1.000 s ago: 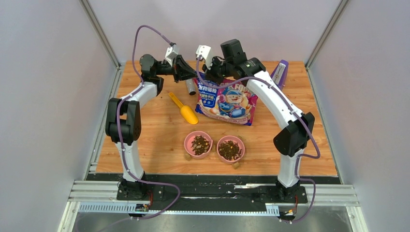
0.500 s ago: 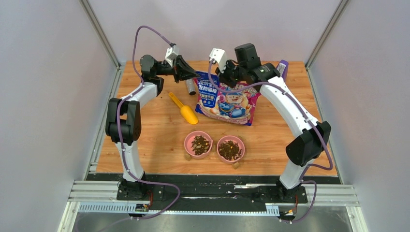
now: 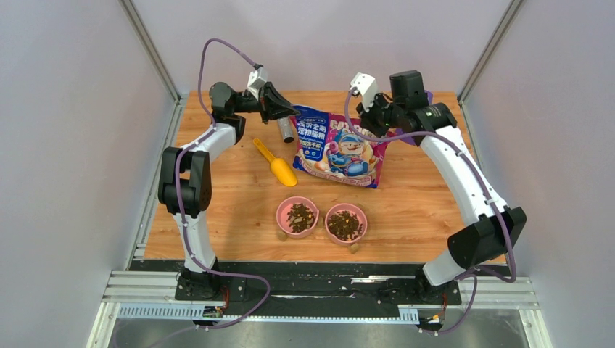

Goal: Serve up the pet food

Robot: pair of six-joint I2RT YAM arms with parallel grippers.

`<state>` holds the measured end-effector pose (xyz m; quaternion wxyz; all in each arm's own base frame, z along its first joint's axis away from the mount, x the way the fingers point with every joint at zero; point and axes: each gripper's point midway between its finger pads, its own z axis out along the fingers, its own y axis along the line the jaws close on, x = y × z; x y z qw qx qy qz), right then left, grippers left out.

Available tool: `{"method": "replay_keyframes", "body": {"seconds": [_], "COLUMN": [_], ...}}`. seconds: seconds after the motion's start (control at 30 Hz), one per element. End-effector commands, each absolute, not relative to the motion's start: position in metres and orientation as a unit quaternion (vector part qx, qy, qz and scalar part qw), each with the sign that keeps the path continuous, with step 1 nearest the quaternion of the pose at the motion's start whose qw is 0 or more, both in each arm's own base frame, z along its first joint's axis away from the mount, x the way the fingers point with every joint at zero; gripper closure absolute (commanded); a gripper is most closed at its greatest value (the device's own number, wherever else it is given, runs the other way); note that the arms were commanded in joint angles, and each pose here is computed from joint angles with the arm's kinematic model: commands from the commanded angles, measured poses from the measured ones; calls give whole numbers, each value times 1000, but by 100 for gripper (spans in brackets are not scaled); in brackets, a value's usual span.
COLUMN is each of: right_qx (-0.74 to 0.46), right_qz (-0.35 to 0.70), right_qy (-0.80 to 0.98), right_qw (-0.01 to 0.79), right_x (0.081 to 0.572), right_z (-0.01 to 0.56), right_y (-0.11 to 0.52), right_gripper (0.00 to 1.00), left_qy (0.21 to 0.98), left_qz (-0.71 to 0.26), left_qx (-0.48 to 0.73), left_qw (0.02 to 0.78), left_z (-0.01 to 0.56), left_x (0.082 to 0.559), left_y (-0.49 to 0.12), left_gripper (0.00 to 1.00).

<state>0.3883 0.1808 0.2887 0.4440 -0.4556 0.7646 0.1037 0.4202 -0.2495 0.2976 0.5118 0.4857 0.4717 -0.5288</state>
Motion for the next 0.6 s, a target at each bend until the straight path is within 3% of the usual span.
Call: {"method": "replay_keyframes", "body": {"seconds": [0.0,0.57], "right_qx": [-372,-336], "right_qz": [-18,-64], "right_qy": [831,830], "right_qw": [413,440], "right_x": [374,334], "right_z": [290,306], "right_y": [84,32], "right_gripper": [100,100], "left_qy": [476,478], "left_qz": [-489,-491], "left_qx": [474,472], "left_qw": [556,555], "left_z": [313,314], "left_x": [437,433], "left_y": [-210,-211], "left_gripper": [100,100]}}
